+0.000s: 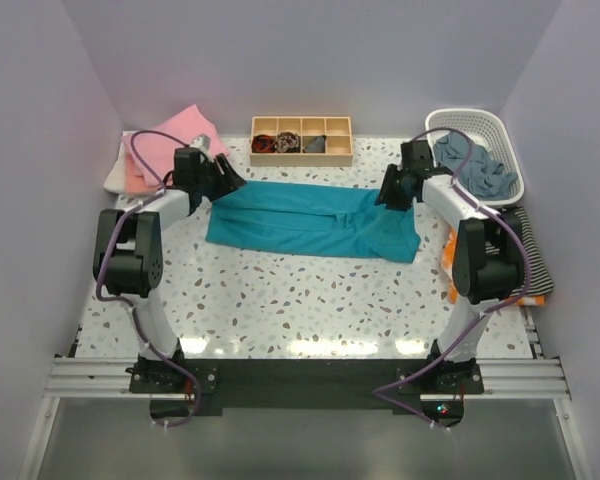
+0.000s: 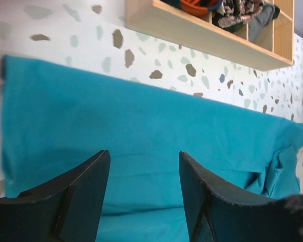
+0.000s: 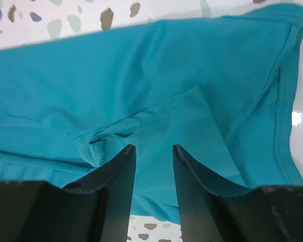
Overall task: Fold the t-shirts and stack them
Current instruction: Fold the tshirt
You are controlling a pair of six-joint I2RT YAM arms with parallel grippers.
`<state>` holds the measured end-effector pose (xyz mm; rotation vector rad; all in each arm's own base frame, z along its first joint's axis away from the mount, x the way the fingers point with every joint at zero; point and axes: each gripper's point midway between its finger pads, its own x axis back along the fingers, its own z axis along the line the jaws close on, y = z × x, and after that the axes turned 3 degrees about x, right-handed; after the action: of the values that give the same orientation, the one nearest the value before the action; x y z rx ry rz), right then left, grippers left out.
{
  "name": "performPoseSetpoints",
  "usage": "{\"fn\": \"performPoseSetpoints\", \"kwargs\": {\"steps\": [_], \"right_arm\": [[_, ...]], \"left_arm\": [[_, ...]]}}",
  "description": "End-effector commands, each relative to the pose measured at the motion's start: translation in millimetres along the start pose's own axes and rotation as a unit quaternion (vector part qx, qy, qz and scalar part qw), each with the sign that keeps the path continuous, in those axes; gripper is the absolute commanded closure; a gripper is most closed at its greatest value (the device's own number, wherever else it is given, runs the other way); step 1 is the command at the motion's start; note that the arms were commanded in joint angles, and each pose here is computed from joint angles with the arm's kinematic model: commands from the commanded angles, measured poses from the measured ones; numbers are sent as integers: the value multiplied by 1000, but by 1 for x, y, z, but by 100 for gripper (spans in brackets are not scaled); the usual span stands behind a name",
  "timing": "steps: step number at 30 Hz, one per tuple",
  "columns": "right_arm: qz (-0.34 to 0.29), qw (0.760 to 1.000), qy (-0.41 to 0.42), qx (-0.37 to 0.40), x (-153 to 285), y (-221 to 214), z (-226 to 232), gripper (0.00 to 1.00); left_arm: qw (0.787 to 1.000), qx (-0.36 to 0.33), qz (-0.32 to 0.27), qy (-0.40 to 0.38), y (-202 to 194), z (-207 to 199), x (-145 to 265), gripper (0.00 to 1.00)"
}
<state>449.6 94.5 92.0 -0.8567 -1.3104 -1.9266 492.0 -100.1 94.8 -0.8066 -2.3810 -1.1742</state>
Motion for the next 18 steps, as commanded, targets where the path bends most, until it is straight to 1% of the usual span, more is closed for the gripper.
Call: {"fn": "performPoseSetpoints", "kwargs": {"steps": [1,4,7,10,12,14,15,16,17,18], "right_arm": [[-1,1000,10,-9,-3,-3,1,61],[9,1000,6,-17,-13,-8,-1,61],[22,999,-21,-28,-20,-15,-11,61],[50,997,-53,-38,-30,-30,-24,62],[67,995,-68,-42,-36,-40,-30,62],[70,993,-84,-44,-39,-42,-36,62],[80,991,-94,-44,-43,-47,-40,62],[82,990,-104,-43,-44,-47,-44,62],[78,990,-107,-42,-45,-42,-43,63],[89,988,-117,-40,-49,-47,-47,62]], "left_arm": [[994,-3,10,-107,4,-47,-25,39],[993,-7,9,-121,4,-47,-45,39],[995,-5,18,-100,-1,-34,-59,40],[997,-4,40,-63,-21,-17,-64,42],[998,2,58,-32,-40,-2,-58,43],[997,2,70,-19,-54,-1,-47,44],[996,8,83,-1,-72,10,-40,44],[995,9,96,4,-85,8,-33,45],[995,5,95,3,-88,3,-23,45],[993,6,112,23,-110,13,-13,46]]}}
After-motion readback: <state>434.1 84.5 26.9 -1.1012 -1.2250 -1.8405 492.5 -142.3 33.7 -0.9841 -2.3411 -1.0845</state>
